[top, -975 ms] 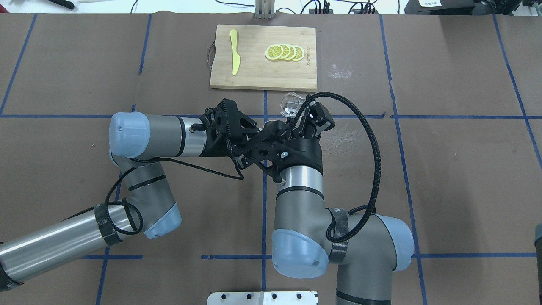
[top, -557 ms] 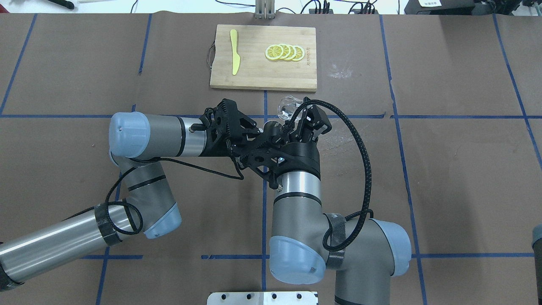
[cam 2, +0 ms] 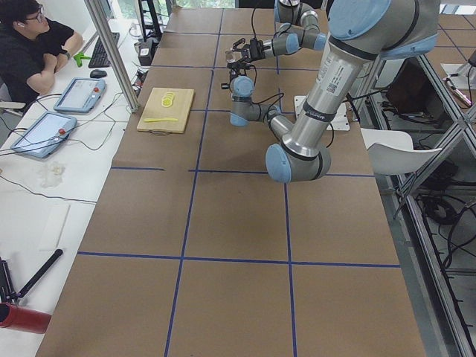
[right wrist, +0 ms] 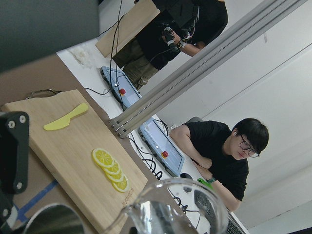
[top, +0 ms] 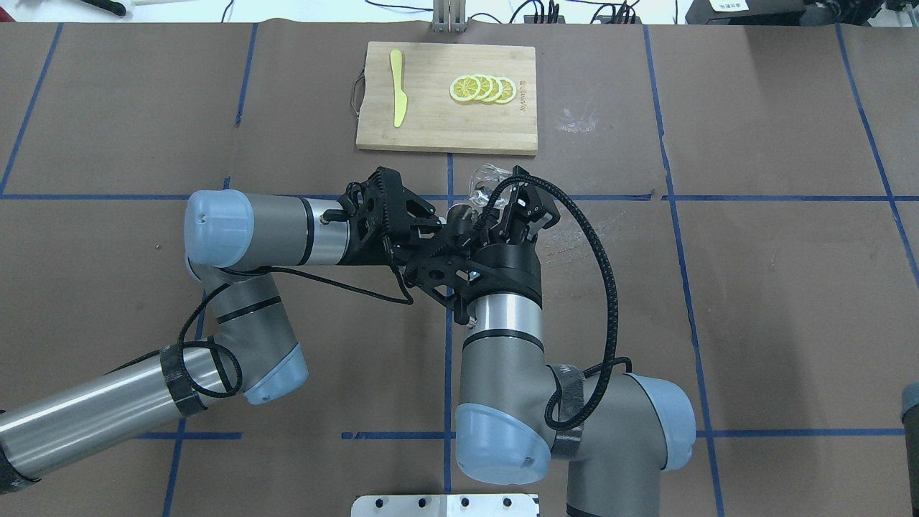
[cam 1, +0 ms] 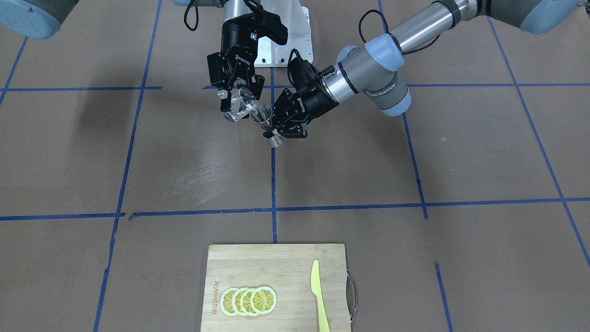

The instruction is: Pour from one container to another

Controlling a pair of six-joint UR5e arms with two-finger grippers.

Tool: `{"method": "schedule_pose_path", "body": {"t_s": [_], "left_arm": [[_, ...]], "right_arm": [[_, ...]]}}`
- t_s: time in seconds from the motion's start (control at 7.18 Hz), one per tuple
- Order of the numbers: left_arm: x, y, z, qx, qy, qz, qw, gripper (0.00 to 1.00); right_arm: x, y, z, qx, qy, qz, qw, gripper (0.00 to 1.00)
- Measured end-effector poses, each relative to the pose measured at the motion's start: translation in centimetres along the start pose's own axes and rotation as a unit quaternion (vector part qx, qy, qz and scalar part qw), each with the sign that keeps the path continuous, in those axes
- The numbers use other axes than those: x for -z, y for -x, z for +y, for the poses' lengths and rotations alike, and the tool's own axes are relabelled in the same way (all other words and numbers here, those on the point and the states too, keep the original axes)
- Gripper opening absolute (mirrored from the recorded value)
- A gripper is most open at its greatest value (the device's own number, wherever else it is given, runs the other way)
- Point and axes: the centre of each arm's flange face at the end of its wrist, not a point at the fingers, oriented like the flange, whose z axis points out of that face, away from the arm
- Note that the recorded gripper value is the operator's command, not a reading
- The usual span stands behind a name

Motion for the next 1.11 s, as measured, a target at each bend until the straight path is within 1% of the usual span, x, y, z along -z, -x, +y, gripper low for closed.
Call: {"method": "schedule_pose_path", "body": {"t_s": [0.28, 0.56, 1.11], "left_arm": [[0.0, 0.0, 0.0, 0.0, -0.001, 0.0, 1.0, 0.0], [0.0, 0.0, -0.1, 0.0, -0.001, 0.0, 1.0, 0.0], [0.1, 0.0, -0.1, 0.0, -0.002, 0.0, 1.0, 0.0]], "right_arm": [[0.0, 0.0, -0.1, 0.026, 0.002, 0.006, 0.9996, 0.0], [0.1, 0.1, -0.9, 0.049, 0.008, 0.011, 0.9987, 0.0], [0.1, 0.1, -1.1, 0.068, 0.014, 0.016, 0.9975, 0.0]]}}
